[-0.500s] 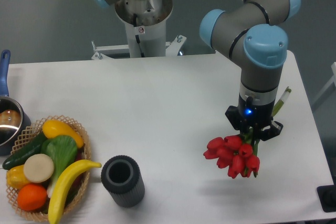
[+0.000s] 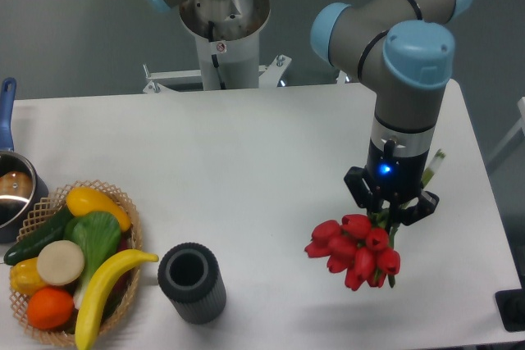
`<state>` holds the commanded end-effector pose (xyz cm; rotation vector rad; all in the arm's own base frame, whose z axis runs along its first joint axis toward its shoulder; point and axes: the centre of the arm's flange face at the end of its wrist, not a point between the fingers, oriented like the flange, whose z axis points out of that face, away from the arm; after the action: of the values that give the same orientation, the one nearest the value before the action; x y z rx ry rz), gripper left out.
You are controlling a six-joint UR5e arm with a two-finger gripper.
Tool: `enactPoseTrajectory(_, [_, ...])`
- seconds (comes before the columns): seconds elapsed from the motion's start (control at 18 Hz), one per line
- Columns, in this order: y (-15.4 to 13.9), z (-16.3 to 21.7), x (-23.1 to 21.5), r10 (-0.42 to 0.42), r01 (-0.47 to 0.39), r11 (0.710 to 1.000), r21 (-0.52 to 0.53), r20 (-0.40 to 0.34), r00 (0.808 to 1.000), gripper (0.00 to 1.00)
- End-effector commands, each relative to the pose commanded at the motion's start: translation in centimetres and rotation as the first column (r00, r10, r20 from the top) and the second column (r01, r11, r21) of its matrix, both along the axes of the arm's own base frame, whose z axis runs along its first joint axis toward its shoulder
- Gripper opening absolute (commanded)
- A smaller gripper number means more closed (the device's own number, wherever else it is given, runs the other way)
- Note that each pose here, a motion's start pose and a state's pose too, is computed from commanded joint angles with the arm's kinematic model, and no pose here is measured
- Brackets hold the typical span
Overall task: Insert the flowers into the vase
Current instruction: 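Carry the red tulip bunch in the gripper over to the grey vase, then lower the tulip stems down into the grey vase opening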
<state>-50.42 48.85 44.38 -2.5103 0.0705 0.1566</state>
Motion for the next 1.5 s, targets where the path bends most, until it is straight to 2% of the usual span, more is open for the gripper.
enactPoseTrajectory(0.06, [0.2, 0.8, 0.5, -0.013, 0.012, 0.999, 0.039, 0.01, 1.0, 0.0])
enactPoseTrajectory(0.17, [0.8, 2.0, 1.3, 0.0, -0.01, 0.992, 0.128, 0.078, 0.997, 0.0])
enactPoseTrajectory(0.33, [1.9, 4.3, 2.3, -0.027, -0.018, 0.953, 0.301, 0.144, 0.989, 0.0])
enactPoseTrajectory(0.5, [2.8, 5.5, 3.5, -0.17, 0.031, 0.885, 0.464, 0.261, 0.95, 0.0])
enactPoseTrajectory(0.61, [3.4, 5.3, 4.0, -0.208, 0.046, 0.87, 0.491, 0.28, 0.937, 0.0])
enactPoseTrajectory(0.78, [3.8, 5.7, 5.0, -0.342, 0.08, 0.791, 0.606, 0.331, 0.88, 0.0])
enactPoseTrajectory(1.0, [3.8, 6.5, 5.9, -0.452, 0.097, 0.71, 0.697, 0.346, 0.822, 0.0])
enactPoseTrajectory(1.11, [4.7, 6.0, 6.6, -0.487, 0.11, 0.692, 0.714, 0.348, 0.801, 0.0])
enactPoseTrajectory(1.39, [7.3, 3.6, 7.3, -0.533, 0.172, 0.666, 0.726, 0.302, 0.79, 0.0])
enactPoseTrajectory(1.5, [8.5, 3.0, 8.5, -0.555, 0.194, 0.659, 0.727, 0.295, 0.778, 0.0])
